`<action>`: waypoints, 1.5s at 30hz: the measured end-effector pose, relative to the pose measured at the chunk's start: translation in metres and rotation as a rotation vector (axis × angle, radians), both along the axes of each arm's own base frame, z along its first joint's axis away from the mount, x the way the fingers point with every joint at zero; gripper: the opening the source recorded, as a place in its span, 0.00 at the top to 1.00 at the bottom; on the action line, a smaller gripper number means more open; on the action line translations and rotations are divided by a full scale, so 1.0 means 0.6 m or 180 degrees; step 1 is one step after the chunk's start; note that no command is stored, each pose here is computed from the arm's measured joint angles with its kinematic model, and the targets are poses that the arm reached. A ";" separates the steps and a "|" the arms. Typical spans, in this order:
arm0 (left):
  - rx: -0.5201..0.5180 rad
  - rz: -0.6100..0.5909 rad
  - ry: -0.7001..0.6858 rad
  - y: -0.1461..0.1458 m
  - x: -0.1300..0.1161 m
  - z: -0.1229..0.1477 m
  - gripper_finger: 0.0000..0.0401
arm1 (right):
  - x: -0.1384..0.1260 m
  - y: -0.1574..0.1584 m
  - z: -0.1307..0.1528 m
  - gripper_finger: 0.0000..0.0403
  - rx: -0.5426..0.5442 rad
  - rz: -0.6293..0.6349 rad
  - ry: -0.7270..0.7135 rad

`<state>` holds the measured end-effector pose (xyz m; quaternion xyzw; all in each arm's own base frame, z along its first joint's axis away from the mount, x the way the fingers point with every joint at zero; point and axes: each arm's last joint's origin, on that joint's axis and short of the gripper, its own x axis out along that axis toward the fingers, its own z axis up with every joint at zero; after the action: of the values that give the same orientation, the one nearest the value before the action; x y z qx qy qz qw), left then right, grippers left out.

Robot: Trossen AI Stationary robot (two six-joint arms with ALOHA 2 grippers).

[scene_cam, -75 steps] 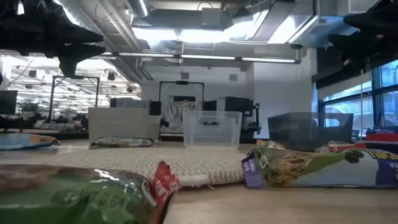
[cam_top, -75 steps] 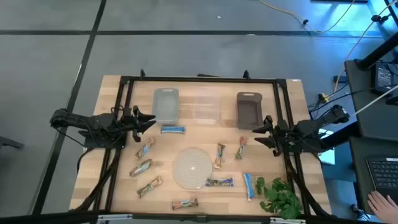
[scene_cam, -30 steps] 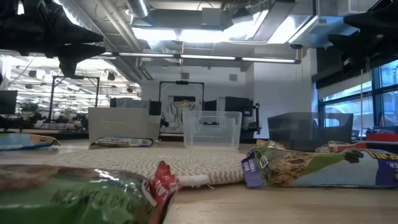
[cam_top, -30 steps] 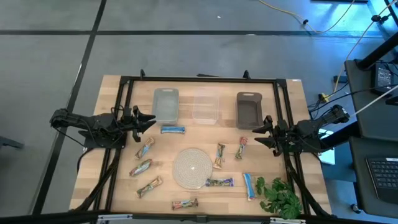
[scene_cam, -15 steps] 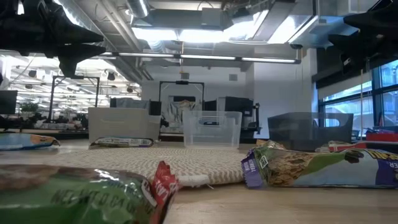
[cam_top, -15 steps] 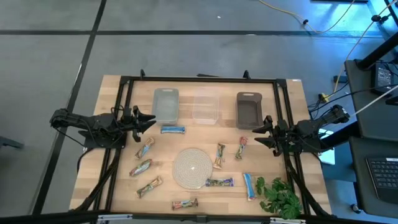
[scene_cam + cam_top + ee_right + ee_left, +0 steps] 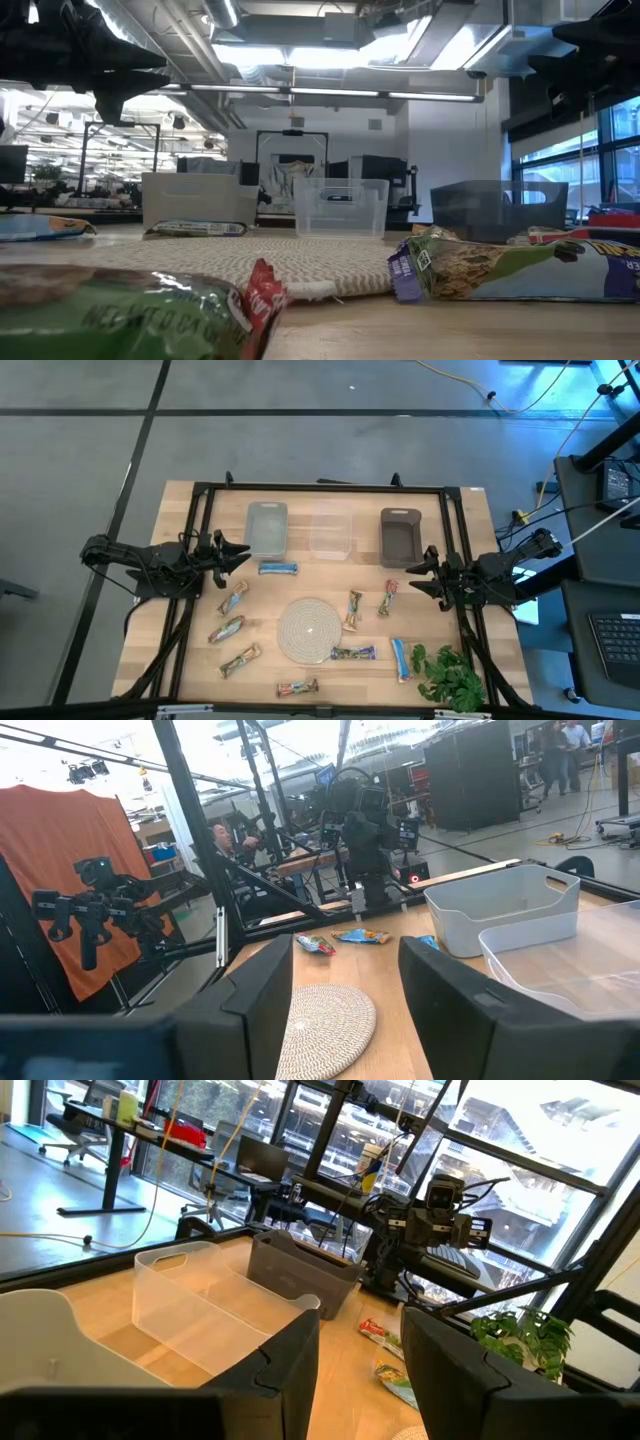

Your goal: Pick and place Granola Bars by type

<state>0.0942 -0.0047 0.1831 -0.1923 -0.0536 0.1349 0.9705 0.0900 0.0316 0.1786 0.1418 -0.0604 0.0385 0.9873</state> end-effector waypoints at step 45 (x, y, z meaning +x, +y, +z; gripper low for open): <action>0.0428 0.0456 0.0171 0.006 -0.002 0.000 0.66 | 0.135 0.039 0.118 0.54 0.2427 -0.1936 0.2641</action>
<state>0.0928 -0.0010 0.1830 -0.1187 -0.0501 0.2051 0.9702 0.1709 0.0549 0.2496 0.4627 0.2797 -0.3257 0.7756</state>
